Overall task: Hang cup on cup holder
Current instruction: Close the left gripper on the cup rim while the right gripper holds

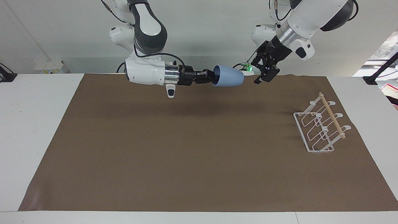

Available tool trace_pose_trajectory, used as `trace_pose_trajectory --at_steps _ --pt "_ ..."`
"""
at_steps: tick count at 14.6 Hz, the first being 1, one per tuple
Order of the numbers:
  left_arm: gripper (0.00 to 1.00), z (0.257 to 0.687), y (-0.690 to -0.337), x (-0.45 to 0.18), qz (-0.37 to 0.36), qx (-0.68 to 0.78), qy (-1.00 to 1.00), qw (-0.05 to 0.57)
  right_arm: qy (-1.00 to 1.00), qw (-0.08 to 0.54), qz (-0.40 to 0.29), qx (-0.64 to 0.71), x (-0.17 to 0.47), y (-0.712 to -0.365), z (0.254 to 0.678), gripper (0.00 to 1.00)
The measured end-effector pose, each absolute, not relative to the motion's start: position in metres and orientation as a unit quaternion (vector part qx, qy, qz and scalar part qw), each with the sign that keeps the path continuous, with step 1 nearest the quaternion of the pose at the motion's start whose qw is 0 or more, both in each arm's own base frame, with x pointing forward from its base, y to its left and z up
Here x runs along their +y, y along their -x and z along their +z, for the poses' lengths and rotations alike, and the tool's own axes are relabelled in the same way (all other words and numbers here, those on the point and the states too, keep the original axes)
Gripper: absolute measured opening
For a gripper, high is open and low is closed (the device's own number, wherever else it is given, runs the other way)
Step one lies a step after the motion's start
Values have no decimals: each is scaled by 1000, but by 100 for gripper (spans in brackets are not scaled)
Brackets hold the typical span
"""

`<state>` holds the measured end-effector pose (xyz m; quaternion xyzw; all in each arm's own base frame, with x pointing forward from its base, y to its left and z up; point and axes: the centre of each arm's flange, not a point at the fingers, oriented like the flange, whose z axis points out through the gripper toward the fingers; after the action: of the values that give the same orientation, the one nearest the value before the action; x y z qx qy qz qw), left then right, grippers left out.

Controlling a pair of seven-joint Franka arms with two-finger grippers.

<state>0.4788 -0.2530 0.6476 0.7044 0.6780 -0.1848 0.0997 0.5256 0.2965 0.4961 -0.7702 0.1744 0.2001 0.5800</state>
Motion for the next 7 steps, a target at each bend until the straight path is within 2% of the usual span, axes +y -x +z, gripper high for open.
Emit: trace_pose_trajectory --at_steps 7 --pt "100 634 -469 -293 -188 690 -689 118 770 579 202 176 296 -525 493 4"
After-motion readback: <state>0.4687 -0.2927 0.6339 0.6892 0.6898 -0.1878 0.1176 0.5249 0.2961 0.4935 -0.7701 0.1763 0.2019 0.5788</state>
